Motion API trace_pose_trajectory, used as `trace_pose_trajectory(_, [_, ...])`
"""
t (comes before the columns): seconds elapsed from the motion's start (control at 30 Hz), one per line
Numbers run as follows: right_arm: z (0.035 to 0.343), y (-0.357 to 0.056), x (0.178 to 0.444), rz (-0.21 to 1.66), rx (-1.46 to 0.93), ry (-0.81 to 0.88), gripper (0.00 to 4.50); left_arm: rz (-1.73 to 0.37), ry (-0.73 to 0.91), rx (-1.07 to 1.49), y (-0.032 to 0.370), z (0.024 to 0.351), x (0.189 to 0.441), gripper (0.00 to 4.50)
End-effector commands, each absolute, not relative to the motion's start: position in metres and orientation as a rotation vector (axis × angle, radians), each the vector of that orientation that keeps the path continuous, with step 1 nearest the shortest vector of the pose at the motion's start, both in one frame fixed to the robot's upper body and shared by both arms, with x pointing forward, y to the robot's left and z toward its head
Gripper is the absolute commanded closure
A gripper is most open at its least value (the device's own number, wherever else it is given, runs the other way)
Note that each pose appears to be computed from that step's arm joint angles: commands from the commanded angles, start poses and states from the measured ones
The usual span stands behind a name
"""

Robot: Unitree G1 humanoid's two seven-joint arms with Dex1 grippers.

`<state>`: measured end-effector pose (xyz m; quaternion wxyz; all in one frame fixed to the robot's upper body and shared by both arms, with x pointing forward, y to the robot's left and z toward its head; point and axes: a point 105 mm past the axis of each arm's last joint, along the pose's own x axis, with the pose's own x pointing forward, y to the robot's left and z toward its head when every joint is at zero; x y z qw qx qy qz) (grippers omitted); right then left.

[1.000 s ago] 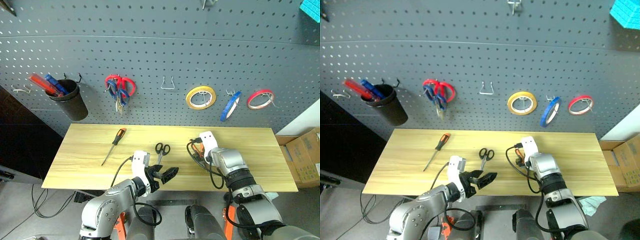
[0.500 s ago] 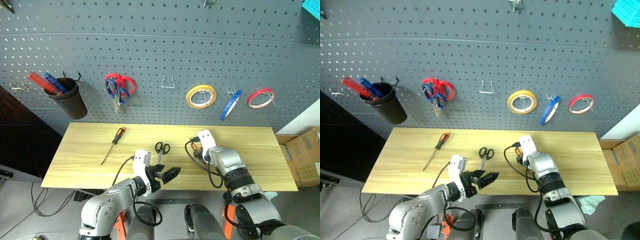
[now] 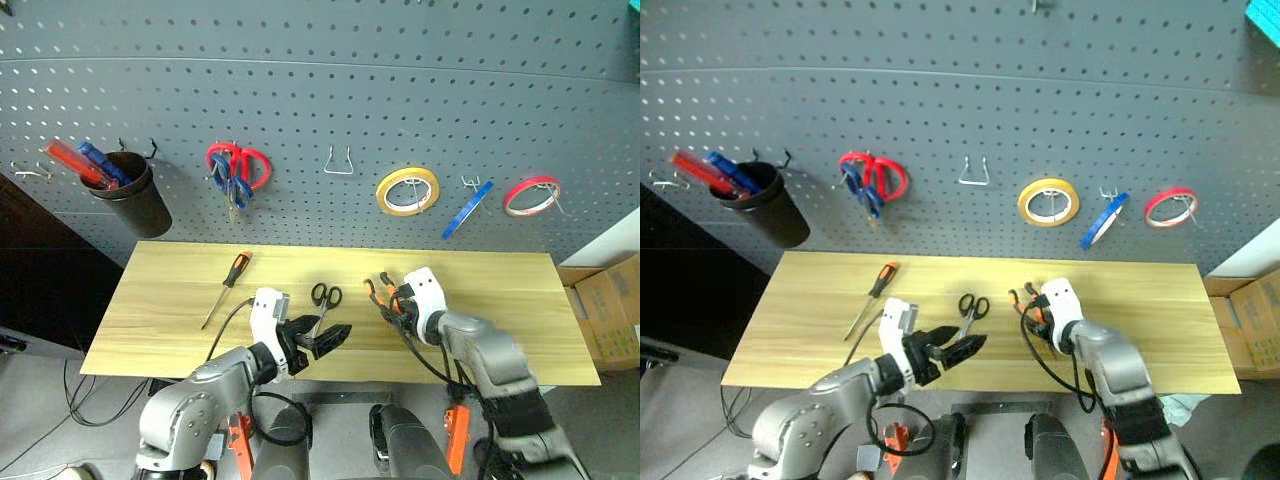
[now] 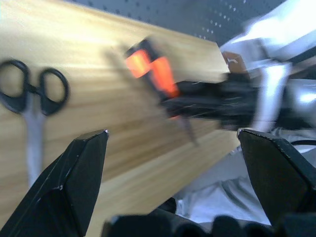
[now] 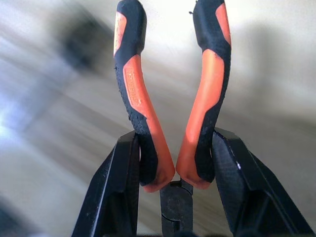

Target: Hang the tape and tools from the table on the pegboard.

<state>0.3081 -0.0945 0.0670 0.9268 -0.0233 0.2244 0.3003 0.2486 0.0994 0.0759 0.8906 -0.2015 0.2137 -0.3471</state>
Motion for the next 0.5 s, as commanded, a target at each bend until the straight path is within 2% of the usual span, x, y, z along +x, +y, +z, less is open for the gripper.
trace_pose_trajectory(0.03, [0.135, -0.076, 0.287, 0.740, -0.005, 0.163, 2.80, -0.764, 0.315, -0.538, 0.105, 0.109, 0.240, 0.00])
trace_pose_trajectory(0.1, [0.156, -0.067, 0.282, 0.756, 0.066, 0.046, 2.80, -0.775, 0.279, -0.619, 0.108, 0.119, 0.237, 0.00])
trace_pose_trajectory(0.2, [0.187, -0.047, 0.290, 0.761, 0.109, -0.125, 2.80, -0.794, 0.203, -0.679, 0.110, 0.138, 0.242, 0.00])
trace_pose_trajectory(0.33, [0.223, -0.023, 0.324, 0.701, -0.011, -0.350, 2.80, -0.778, 0.103, -0.731, 0.115, 0.161, 0.264, 0.00])
trace_pose_trajectory(0.5, [0.270, -0.013, 0.361, 0.601, -0.018, -0.574, 2.80, -0.776, 0.030, -0.732, 0.120, 0.180, 0.288, 0.00])
